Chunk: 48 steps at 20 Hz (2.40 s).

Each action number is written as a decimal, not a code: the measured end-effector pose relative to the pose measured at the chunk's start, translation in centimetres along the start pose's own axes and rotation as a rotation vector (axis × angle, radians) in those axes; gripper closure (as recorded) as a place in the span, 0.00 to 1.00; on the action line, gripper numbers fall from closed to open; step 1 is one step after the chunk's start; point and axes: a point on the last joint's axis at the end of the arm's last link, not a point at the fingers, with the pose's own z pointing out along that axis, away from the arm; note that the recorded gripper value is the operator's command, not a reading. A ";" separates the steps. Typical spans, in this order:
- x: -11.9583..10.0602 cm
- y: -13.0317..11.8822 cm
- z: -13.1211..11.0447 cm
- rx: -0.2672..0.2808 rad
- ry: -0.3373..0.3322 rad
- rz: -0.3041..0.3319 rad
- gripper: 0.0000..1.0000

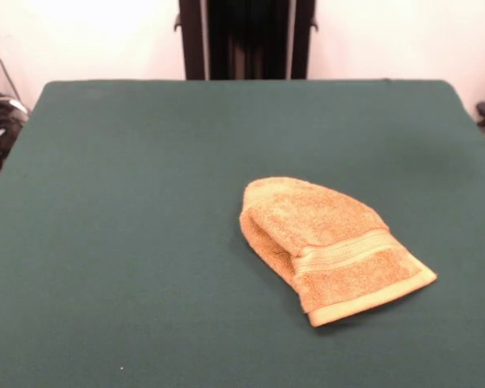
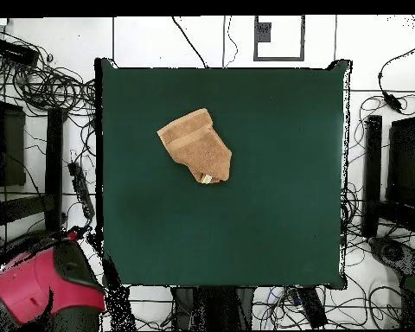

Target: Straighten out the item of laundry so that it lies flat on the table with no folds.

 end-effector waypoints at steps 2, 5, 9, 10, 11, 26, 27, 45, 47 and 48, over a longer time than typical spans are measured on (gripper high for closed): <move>0.0 -0.3 1.4 0.002 -0.001 0.004 0.00; -0.2 -0.6 3.0 0.007 -0.005 0.009 0.00; -0.2 -1.4 5.7 0.017 -0.015 0.019 0.00; -0.2 -1.5 6.1 0.019 -0.017 0.020 0.00; -0.1 -1.9 7.3 0.025 -0.023 0.025 0.00; 2.6 -5.1 19.1 0.065 -0.054 0.042 0.00; 3.0 -5.3 19.8 0.069 -0.045 0.041 0.00; 0.5 -7.9 17.1 0.098 -0.114 0.074 0.00; -0.2 -8.2 16.3 0.098 -0.132 0.079 0.00; -0.7 -8.5 15.9 0.099 -0.143 0.083 0.00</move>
